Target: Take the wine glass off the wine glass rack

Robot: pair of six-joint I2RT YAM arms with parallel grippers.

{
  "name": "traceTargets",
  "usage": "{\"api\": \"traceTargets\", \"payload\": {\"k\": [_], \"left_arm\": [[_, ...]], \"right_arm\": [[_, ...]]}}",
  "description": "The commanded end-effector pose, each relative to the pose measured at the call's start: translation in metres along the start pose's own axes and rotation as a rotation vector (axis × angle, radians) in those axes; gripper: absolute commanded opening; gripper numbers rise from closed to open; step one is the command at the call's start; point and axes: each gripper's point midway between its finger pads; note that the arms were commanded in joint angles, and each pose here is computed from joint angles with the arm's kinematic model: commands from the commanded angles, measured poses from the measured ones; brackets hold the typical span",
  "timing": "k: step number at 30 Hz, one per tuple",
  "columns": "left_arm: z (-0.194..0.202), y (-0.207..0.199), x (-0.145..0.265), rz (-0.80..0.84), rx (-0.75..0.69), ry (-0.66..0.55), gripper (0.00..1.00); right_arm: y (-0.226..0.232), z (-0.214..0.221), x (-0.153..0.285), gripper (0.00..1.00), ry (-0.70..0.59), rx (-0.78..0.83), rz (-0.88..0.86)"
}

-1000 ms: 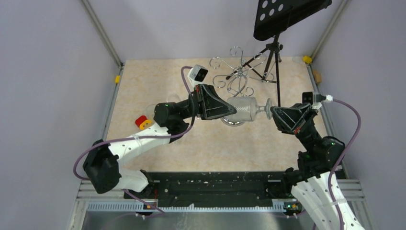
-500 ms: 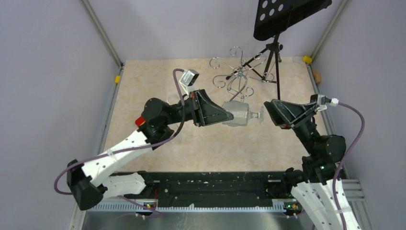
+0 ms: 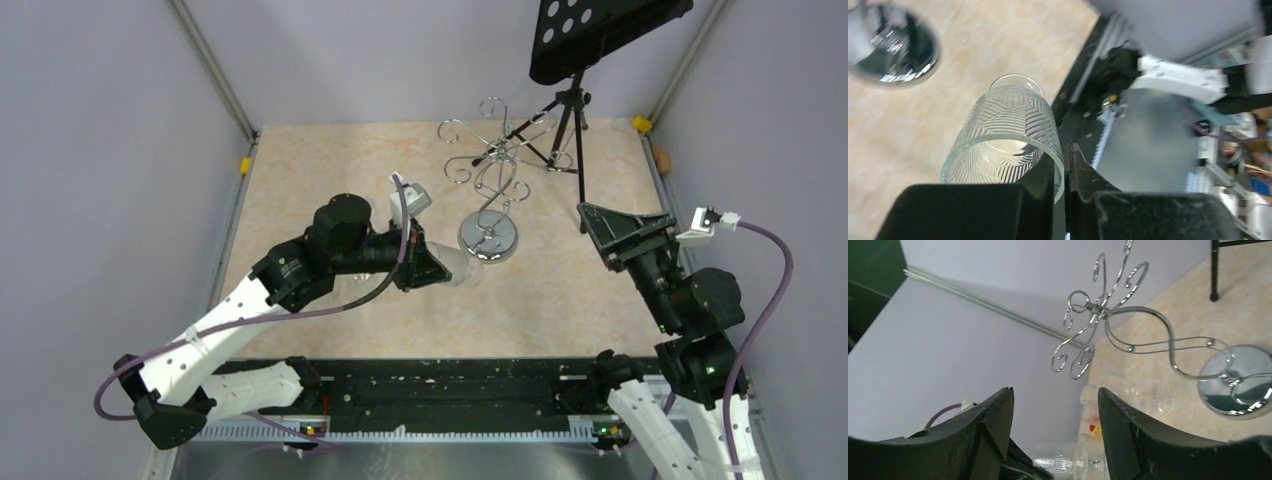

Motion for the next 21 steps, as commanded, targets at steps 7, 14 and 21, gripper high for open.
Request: {"api": "traceTargets", "payload": {"k": [7, 14, 21], "left_arm": [[0.026, 0.122, 0.029, -0.621, -0.064, 0.083, 0.0], [0.043, 0.155, 0.01, -0.719, 0.009, 0.119, 0.0], [0.06, 0.179, -0.01, -0.764, 0.042, 0.198, 0.0]], "right_arm": [[-0.029, -0.017, 0.009, 0.62, -0.075, 0.107, 0.173], [-0.028, -0.017, 0.011, 0.61, -0.076, 0.105, 0.166], [-0.031, -0.017, 0.016, 0.61, -0.083, 0.096, 0.178]]}}
Point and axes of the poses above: each gripper's point midway between its finger pads, its own x axis back along the fingers, its own y axis along the line the jaws close on, z = x × y, and after that the axes turned 10 degrees about x, right-handed
